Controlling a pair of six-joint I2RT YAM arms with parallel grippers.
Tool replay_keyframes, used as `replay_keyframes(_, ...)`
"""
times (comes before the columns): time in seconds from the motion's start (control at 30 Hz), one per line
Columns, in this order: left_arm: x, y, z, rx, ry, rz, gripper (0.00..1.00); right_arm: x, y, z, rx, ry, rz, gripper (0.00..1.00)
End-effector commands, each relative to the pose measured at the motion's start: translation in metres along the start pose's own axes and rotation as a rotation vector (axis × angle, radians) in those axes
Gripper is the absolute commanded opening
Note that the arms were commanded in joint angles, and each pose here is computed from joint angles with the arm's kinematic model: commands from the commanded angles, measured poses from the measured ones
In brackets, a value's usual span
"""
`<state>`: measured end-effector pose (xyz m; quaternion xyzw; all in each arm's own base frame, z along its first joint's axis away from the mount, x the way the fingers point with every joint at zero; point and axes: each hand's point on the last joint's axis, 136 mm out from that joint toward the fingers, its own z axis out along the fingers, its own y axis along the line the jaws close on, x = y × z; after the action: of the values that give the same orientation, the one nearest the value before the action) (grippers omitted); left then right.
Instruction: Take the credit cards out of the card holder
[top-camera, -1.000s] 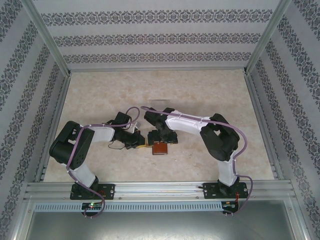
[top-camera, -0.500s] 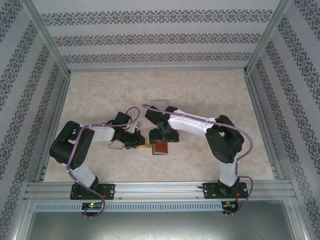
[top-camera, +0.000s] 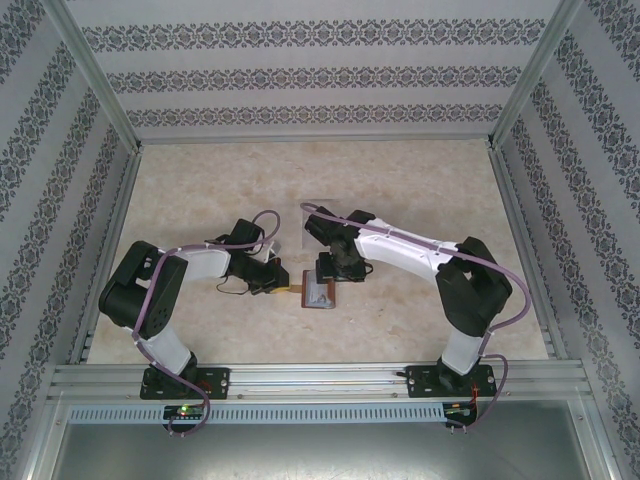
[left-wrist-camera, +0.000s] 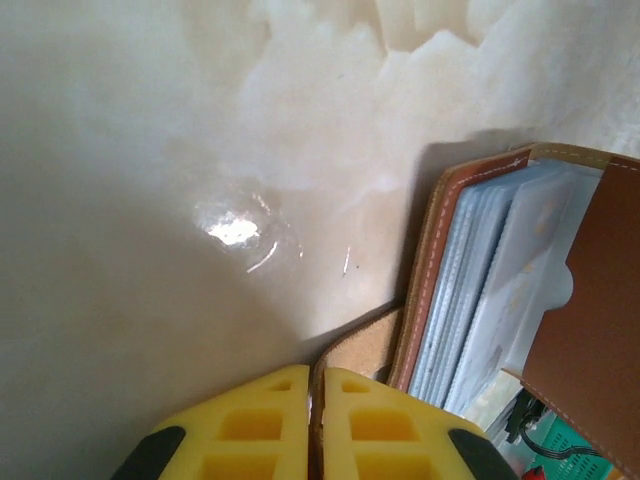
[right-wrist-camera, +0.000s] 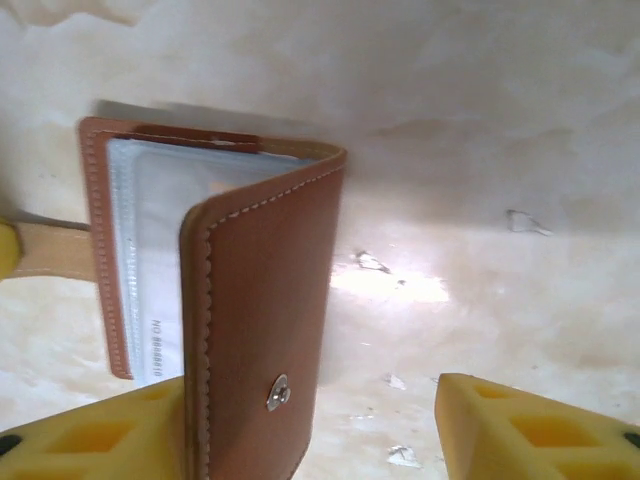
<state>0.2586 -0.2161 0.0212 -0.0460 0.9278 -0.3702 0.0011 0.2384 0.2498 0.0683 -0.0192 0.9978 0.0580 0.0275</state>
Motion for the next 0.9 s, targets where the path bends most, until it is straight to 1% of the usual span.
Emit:
replay_keyframes(0.0,-0.004,0.004,-0.012,-0.052,-0.019,0.002,0.1,0.0,-0.014,-0.002,0.008,-0.017,0.008,0.52)
replay_keyframes(0.17,-0.009,-0.003,-0.023,-0.071,-0.041,-0.005,0.14,0.0,-0.015,0.001,-0.055,-0.019,0.014,0.33)
replay_keyframes(0.3,-0.016,-0.014,-0.037,-0.096,-0.075,0.008,0.24,-0.001,-0.012,0.001,-0.093,-0.026,0.008,0.2)
replay_keyframes(0.37,-0.019,-0.023,-0.048,-0.108,-0.094,0.014,0.32,-0.001,-0.011,0.001,-0.104,-0.028,0.007,0.15)
replay_keyframes(0.4,-0.02,-0.027,-0.054,-0.117,-0.103,0.012,0.35,-0.001,-0.011,0.0,-0.108,-0.031,0.006,0.14)
replay_keyframes(0.43,-0.021,-0.032,-0.059,-0.124,-0.109,0.014,0.35,-0.001,-0.011,-0.001,-0.113,-0.036,0.008,0.12)
replay_keyframes(0.5,-0.022,-0.048,-0.067,-0.108,-0.12,0.032,0.34,-0.001,-0.011,-0.002,-0.127,-0.044,0.012,0.11)
replay_keyframes(0.6,-0.021,-0.071,-0.069,-0.076,-0.114,0.057,0.35,-0.001,-0.01,-0.004,-0.151,-0.056,0.026,0.11)
replay_keyframes(0.73,-0.017,-0.093,-0.057,-0.067,-0.085,0.088,0.36,0.0,-0.011,-0.004,-0.17,-0.066,0.041,0.12)
replay_keyframes(0.87,-0.014,-0.103,-0.034,-0.052,-0.058,0.086,0.38,0.0,-0.011,-0.003,-0.19,-0.069,0.052,0.13)
